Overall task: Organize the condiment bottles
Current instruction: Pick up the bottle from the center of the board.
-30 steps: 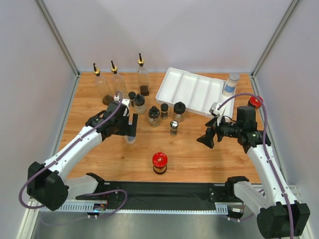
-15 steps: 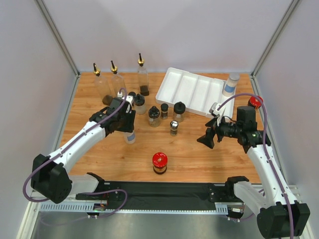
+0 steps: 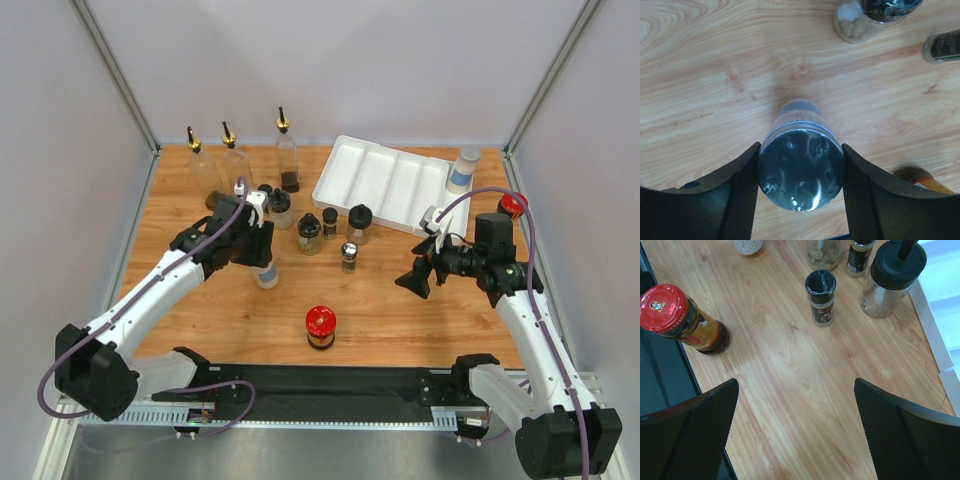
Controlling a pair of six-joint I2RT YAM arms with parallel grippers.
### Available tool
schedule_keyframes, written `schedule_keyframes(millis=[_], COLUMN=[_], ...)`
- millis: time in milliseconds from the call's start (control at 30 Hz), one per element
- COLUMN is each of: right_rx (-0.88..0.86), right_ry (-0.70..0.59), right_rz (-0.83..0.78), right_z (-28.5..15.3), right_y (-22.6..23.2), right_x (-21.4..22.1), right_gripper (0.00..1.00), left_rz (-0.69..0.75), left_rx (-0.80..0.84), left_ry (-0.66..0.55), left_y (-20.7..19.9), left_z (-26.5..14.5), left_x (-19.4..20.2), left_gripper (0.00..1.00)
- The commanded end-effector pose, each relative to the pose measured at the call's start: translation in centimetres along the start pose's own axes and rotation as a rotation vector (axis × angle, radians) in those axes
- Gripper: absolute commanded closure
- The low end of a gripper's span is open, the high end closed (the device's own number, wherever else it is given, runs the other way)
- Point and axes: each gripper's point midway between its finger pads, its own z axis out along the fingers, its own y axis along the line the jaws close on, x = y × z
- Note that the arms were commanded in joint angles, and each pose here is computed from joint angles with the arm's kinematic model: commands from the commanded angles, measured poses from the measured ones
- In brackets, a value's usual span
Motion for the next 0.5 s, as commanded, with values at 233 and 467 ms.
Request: schedule_keyframes(millis=[233,467], right_rx=[-0.001,-0.009], right_ry=[-0.027,-0.031], right_rz=[-0.056,-0.059], right_z=[-0.3,-0.3], right_y=[-0.1,0.1], right_x=[-1.1,-1.1], right_gripper=[0.00,0.00], left_rz=[0.017,0.019], left_rx=[0.197,0.285], left_ry=[-0.130,-0.147], left_y=[-3.9,-6.1], left_z=[-4.6,-6.7], left_x=[-3.0,-3.4], left_gripper=[1.00,1.00])
